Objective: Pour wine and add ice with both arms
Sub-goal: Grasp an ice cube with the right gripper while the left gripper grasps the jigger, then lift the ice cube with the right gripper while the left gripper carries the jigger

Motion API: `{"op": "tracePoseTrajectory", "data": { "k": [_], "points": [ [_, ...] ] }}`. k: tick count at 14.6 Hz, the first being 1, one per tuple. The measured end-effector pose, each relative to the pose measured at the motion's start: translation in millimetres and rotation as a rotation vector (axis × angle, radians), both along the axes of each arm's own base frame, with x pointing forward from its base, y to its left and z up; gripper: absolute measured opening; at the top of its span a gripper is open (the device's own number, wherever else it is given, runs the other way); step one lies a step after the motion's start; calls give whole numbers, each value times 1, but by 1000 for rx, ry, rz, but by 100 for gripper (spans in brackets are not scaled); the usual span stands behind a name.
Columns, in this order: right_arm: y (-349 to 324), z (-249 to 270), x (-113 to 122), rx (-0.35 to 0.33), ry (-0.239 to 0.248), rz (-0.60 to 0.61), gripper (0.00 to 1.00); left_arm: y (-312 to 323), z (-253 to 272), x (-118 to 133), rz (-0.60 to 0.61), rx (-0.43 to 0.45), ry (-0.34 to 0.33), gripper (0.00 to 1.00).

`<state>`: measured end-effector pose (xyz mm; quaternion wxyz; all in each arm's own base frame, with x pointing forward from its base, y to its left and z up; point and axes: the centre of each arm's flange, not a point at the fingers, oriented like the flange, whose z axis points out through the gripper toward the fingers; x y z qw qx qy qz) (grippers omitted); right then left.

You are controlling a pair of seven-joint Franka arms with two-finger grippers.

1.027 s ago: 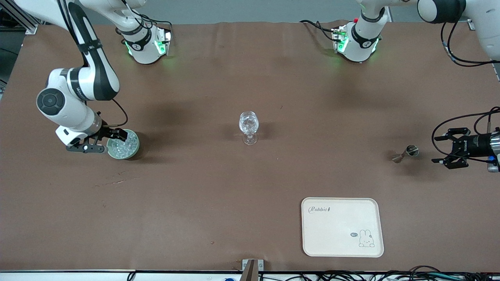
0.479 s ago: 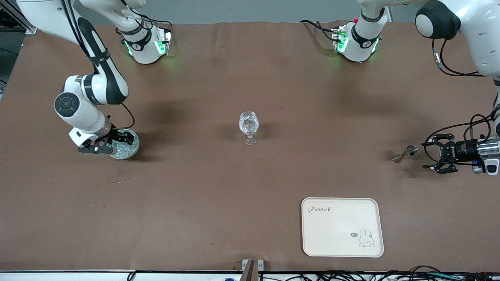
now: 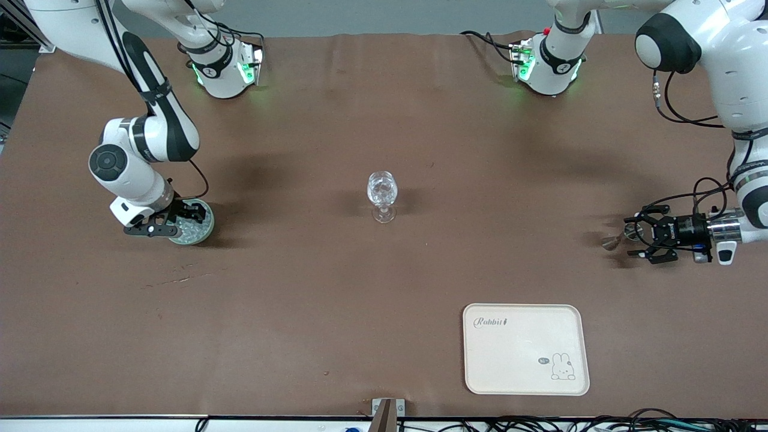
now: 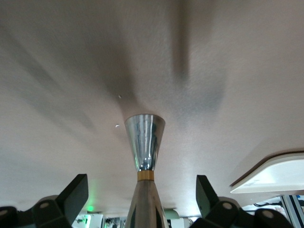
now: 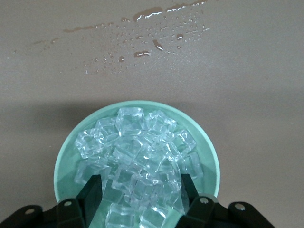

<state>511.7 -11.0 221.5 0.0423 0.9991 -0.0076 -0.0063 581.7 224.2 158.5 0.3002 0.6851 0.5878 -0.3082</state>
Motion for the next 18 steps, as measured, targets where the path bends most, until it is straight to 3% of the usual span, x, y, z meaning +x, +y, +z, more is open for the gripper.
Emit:
{"op": "tracePoseTrajectory", "data": {
  "k": [2,4,8,13,14,17,18],
  "points": [
    [0,0,0,0,0,0,66,-2,-9,-2,30,-25,1,100],
    [0,-1,0,0,1,0,63,-3,-15,-5,52,-43,2,89],
    [-1,-2,0,-1,3,-1,58,-3,-19,-8,62,-50,8,80],
    [-3,-4,-1,-2,6,-4,56,-1,-20,-12,89,-86,5,29],
    [-4,-4,-1,-2,6,-5,56,-2,-19,-12,89,-99,6,22],
    [-3,-3,0,-2,1,-5,30,-2,-18,-12,90,-107,5,22],
    [-3,-3,0,-2,1,-7,31,-2,-17,-12,89,-114,5,22]
  ]
}}
